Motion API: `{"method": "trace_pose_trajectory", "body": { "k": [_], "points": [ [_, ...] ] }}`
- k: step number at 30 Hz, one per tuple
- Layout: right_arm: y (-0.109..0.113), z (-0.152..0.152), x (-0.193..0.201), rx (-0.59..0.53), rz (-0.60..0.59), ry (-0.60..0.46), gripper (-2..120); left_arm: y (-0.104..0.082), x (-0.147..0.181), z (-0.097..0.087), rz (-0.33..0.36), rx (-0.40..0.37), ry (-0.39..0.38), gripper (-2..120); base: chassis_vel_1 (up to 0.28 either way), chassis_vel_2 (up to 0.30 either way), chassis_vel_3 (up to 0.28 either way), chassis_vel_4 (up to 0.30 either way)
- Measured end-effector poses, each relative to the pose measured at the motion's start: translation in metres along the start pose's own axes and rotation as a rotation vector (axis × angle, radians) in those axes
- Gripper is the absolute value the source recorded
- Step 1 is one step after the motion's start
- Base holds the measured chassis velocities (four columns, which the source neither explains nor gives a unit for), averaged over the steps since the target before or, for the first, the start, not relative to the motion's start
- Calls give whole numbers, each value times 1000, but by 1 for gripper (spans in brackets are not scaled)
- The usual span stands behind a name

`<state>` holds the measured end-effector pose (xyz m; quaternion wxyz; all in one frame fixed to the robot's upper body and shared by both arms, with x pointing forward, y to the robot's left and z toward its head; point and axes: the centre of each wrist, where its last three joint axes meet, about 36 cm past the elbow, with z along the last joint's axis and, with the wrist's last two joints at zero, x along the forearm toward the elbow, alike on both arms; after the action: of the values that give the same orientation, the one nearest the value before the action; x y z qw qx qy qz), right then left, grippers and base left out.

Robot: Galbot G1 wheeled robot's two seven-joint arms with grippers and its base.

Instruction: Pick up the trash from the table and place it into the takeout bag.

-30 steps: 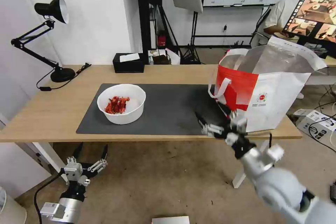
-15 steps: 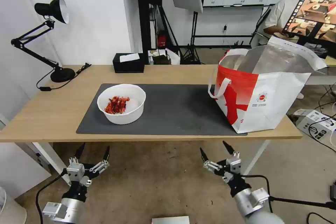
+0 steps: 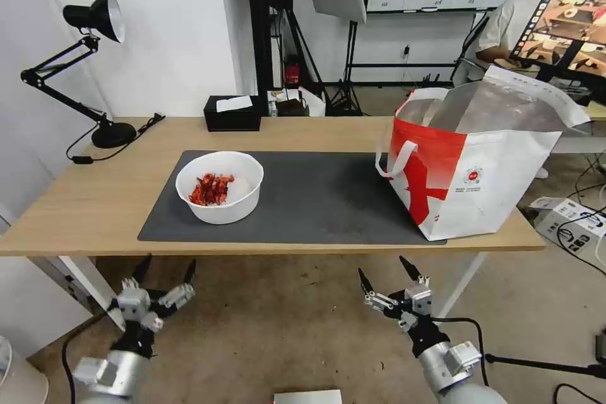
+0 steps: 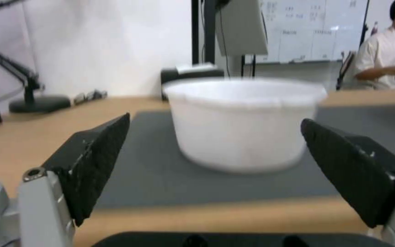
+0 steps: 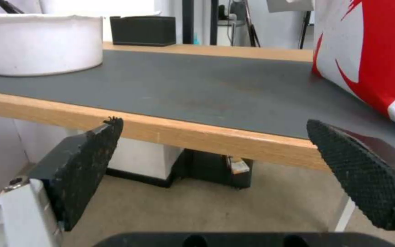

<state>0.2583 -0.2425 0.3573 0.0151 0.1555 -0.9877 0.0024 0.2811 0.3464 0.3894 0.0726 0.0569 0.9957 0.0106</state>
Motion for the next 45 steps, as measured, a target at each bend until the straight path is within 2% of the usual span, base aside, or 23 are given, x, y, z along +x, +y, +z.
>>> {"method": "trace_pose_trajectory", "body": {
  "k": [2, 3, 6, 8, 10, 11, 13, 15, 17, 18, 20, 22, 24, 25, 27, 28, 30, 31, 33, 40, 45],
  "points": [
    [0, 0, 0, 0, 0, 0, 100, 12, -25, -16, 11, -3, -10, 100, 0, 0, 0, 0],
    [0, 0, 0, 0, 0, 0, 100, 12, -25, -16, 11, -3, -10, 100, 0, 0, 0, 0],
    [0, 0, 0, -1, 0, 0, 100, 22, -54, -38, 25, 25, 26, 100, 0, 0, 0, 0],
    [0, 0, 0, -1, 0, 0, 100, 24, -60, -44, 30, 35, 37, 100, 0, 0, 0, 0],
    [0, -1, -1, -1, -1, 0, 100, 33, -79, -63, 35, 79, 81, 100, 0, 0, 0, 0],
    [0, -1, -1, -1, -1, 0, 100, 33, -79, -63, 35, 79, 81, 100, 0, 0, 0, 0],
    [0, -1, -1, -1, -1, 0, 100, 45, -92, -81, 2, 155, 139, 100, 0, 0, 0, 0],
    [0, -1, -1, -1, -1, -1, 100, 49, -97, -86, -5, 180, 169, 100, 0, 0, 0, 0],
    [0, -1, -1, -1, -1, -1, 100, 60, -112, -99, -2, 233, 272, 100, 0, 0, 0, 0],
    [0, -1, -1, -1, -1, -1, 100, 60, -112, -99, -2, 233, 272, 100, 0, 0, 0, 0],
    [0, -1, -1, -1, -1, -1, 100, 72, -132, -110, 19, 272, 373, 100, 0, 0, 0, 0],
    [0, -1, -1, -2, -1, -1, 100, 74, -135, -113, 24, 278, 388, 100, 0, 0, 0, 0],
    [0, -1, -1, -2, -1, -1, 100, 86, -151, -125, 53, 308, 455, 100, 0, 0, 0, 0],
    [0, -1, -1, -2, -1, -1, 100, 86, -151, -125, 53, 308, 455, 100, 0, 0, 0, 0],
    [0, -1, -1, -2, -1, -1, 100, 96, -164, -135, 21, 359, 520, 100, 0, 0, 0, 0],
    [0, -1, -1, -2, -1, -1, 100, 96, -164, -135, 21, 359, 520, 100, 0, 0, 0, 0],
    [0, -1, -1, -2, -1, -1, 100, 110, -176, -143, 3, 409, 608, 100, 0, 0, 0, 0],
    [0, -1, -1, -2, -1, -1, 100, 110, -176, -143, 3, 409, 608, 100, 0, 0, 0, 0],
    [0, -1, -1, -2, -1, -1, 100, 120, -183, -148, 3, 460, 656, 100, 0, 0, 0, 0],
    [0, -1, -1, -2, -1, -1, 100, 131, -196, -150, 7, 514, 689, 100, 0, 0, 0, 0],
    [0, -1, -1, -2, -1, -1, 100, 126, -206, -152, 24, 521, 682, 100, 0, 0, 0, 0]
  ]
}}
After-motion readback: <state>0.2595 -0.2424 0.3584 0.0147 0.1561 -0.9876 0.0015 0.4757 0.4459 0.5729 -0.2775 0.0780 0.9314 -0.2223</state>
